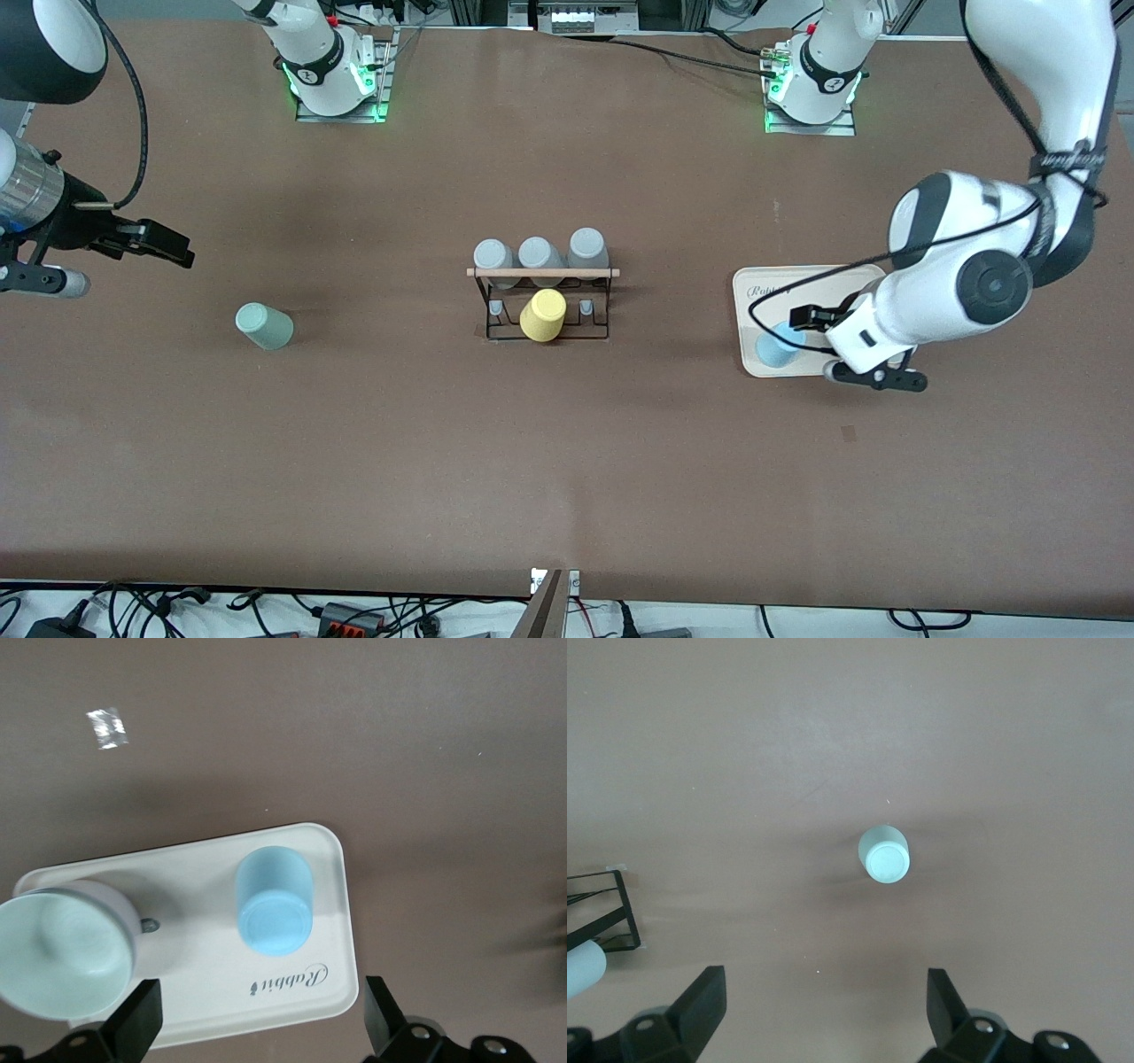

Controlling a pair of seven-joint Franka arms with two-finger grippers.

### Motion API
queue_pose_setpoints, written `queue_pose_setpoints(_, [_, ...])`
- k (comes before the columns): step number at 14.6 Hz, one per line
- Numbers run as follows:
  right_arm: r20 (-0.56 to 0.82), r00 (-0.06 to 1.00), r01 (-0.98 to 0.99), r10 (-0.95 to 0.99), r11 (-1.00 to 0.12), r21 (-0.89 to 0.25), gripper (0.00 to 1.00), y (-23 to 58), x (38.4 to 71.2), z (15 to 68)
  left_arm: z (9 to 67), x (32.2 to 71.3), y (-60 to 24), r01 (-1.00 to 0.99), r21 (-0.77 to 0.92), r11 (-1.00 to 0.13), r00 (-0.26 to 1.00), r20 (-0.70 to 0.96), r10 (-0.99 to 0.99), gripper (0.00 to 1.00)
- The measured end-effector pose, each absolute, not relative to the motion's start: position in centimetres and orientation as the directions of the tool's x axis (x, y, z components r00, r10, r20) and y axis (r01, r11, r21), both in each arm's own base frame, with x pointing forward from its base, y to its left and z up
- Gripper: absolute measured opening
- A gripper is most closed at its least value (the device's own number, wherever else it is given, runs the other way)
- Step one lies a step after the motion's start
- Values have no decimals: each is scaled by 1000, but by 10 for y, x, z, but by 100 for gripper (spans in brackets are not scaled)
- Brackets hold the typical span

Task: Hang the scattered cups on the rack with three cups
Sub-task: 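Grasp the blue cup with the left gripper while the right gripper advances, then grasp the teal cup with the right gripper while the left gripper lifts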

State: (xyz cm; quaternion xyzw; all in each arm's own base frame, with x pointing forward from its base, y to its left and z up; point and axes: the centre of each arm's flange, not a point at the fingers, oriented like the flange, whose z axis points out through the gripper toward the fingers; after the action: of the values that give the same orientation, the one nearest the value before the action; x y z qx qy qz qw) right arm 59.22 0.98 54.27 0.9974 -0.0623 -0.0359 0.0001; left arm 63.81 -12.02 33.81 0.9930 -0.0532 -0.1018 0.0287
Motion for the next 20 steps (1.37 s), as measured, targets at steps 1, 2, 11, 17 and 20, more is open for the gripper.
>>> queue_pose_setpoints(1, [-80,989,-124,-124,-992,6,100,10,594,537,322,640,-124,-102,74,-992,972,-205,-115,100])
queue_pose_setpoints(2, [-89,988,-124,-124,-992,6,100,10,596,532,305,640,-128,-102,78,-992,970,-214,-116,100])
queue_pose_setpoints(11, [-106,986,-130,-130,-991,6,100,5,610,503,220,616,-134,-98,95,-991,973,-198,-115,100])
queue_pose_setpoints(17, [-100,992,-83,-83,-997,3,100,-13,631,453,220,609,-130,-130,61,-990,975,-174,-139,100])
queue_pose_setpoints(20, [-104,992,-78,-77,-997,0,100,-25,635,415,222,607,-130,-134,58,-989,975,-173,-142,100])
